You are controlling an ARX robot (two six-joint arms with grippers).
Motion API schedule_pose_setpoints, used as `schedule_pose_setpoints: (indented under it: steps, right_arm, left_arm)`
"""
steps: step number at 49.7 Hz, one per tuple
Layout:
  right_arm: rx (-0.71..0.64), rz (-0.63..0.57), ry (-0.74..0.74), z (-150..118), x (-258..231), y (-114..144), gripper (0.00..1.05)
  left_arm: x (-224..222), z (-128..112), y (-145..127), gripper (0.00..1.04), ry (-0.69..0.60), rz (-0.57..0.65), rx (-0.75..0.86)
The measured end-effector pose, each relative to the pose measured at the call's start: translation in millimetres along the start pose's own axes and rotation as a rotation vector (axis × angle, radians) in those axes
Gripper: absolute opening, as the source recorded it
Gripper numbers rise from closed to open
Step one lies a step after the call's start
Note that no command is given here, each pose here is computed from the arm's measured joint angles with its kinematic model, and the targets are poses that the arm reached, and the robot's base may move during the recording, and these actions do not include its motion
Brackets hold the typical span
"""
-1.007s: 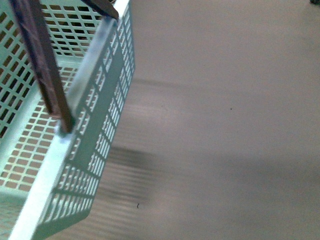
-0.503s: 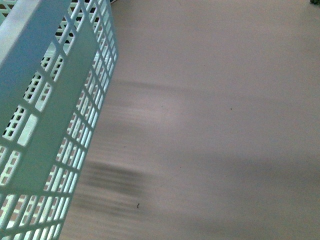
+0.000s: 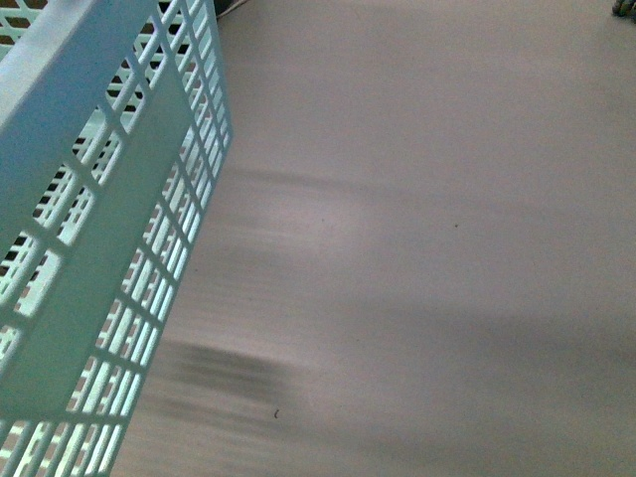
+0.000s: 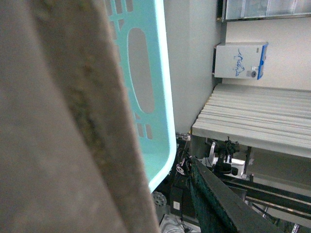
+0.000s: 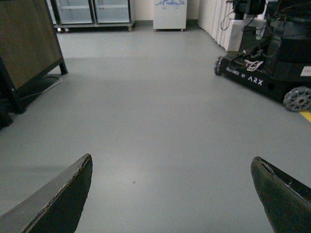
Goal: Pick mango and avocado into basket
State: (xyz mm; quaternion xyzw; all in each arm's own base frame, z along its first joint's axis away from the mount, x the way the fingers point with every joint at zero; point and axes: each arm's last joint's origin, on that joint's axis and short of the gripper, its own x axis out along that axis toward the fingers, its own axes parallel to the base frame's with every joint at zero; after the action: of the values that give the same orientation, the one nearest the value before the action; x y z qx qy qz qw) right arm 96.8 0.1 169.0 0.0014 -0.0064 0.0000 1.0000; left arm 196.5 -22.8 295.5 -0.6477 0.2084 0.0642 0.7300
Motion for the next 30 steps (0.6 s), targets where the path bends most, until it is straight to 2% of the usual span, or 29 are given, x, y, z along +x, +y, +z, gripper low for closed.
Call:
schedule_pose_setpoints:
  steps: [30]
  right_arm:
    - [0.000, 0.001, 0.000, 0.0, 0.0, 0.0, 0.96]
  left_arm:
    - [-0.3, 0.1, -0.7, 0.29, -0.001, -0.002, 0.001]
